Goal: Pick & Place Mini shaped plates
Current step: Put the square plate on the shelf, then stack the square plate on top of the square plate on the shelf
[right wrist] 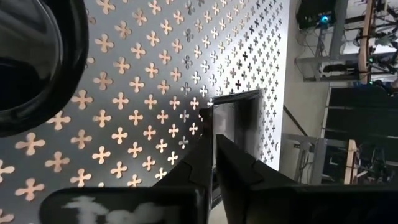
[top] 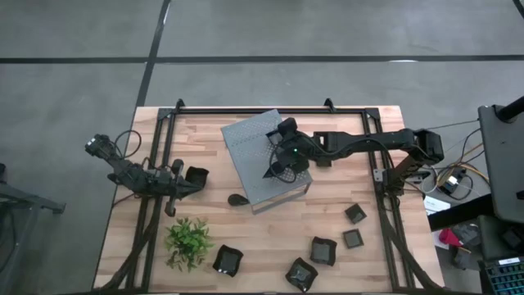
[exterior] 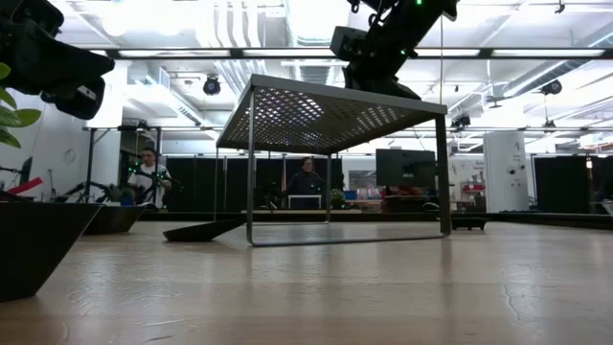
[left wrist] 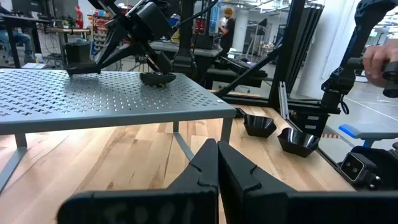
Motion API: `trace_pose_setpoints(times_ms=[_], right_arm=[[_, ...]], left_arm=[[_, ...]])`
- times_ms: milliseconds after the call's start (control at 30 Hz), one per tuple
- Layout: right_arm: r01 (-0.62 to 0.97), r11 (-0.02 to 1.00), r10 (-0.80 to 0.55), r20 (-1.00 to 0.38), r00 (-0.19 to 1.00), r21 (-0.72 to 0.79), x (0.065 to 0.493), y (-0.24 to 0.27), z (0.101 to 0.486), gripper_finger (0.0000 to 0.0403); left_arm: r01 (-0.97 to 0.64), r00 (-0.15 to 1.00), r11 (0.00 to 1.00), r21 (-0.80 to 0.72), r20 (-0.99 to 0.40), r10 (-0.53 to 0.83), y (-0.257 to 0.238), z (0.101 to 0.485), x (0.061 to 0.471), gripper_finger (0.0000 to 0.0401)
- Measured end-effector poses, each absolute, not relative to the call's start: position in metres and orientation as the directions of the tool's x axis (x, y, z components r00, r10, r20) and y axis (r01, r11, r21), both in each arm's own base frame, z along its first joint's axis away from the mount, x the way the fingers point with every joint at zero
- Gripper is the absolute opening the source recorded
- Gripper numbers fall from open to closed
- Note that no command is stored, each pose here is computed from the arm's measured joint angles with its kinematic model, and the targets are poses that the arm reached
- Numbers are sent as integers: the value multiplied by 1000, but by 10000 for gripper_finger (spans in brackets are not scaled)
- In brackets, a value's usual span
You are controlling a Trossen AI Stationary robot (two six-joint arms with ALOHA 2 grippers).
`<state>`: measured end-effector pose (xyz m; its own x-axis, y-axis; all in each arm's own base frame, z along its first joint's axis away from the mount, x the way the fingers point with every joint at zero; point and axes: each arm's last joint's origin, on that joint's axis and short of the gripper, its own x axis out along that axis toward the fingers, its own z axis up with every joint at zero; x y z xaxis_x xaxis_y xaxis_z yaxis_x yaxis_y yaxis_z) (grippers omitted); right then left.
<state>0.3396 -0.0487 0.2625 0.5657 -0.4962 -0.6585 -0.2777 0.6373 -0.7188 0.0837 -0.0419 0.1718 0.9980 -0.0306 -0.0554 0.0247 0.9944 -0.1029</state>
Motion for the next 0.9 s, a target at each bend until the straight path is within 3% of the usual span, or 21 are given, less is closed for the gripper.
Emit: trace_pose_setpoints(times_ms=[400, 900], right_arm=[[-248, 652, -495, -650, 577, -716, 337, -48, 268, 93], [-183, 716, -481, -666, 571, -674, 313, -39, 289, 122]], left_arm=[[25, 998, 994, -103, -55, -31, -42, 172, 84, 0], [25, 998, 994, -103, -55, -31, -42, 172, 84, 0]])
